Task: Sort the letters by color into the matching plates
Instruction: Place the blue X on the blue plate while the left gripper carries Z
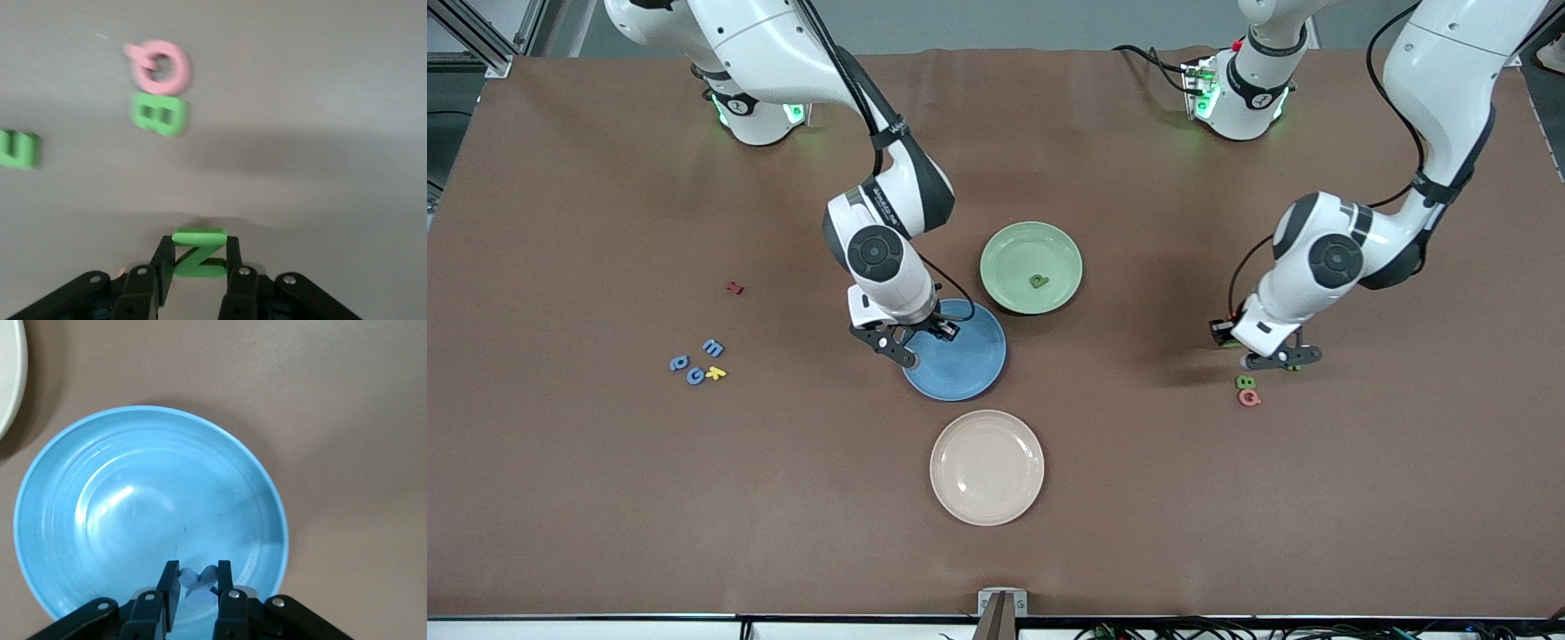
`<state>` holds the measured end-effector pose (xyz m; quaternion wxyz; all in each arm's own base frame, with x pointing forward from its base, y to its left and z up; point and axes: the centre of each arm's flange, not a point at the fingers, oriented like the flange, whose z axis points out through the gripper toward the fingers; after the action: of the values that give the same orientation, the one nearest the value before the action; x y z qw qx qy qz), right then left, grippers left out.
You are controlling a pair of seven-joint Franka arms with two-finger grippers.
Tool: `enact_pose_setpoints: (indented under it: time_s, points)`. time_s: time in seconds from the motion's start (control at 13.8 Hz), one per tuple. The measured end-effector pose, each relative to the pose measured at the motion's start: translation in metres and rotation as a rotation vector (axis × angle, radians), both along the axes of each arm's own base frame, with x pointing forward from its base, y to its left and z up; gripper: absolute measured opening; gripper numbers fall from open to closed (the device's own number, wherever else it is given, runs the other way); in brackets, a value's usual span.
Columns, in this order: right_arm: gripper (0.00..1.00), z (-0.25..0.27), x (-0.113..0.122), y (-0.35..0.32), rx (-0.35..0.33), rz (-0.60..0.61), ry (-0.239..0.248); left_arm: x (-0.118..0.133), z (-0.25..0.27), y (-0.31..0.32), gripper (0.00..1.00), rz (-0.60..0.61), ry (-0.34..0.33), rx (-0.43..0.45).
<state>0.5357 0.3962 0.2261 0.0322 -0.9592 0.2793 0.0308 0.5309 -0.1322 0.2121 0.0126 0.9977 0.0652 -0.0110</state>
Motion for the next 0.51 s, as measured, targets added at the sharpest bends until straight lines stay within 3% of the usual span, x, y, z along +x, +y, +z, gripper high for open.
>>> enact_pose_setpoints:
  time_s: [0.51]
  points:
    - [0.27, -0.030, -0.011, 0.017, 0.016, -0.002, -0.011, -0.052, 0.016, -0.133, 0.35, 0.126, 0.019, -0.032]
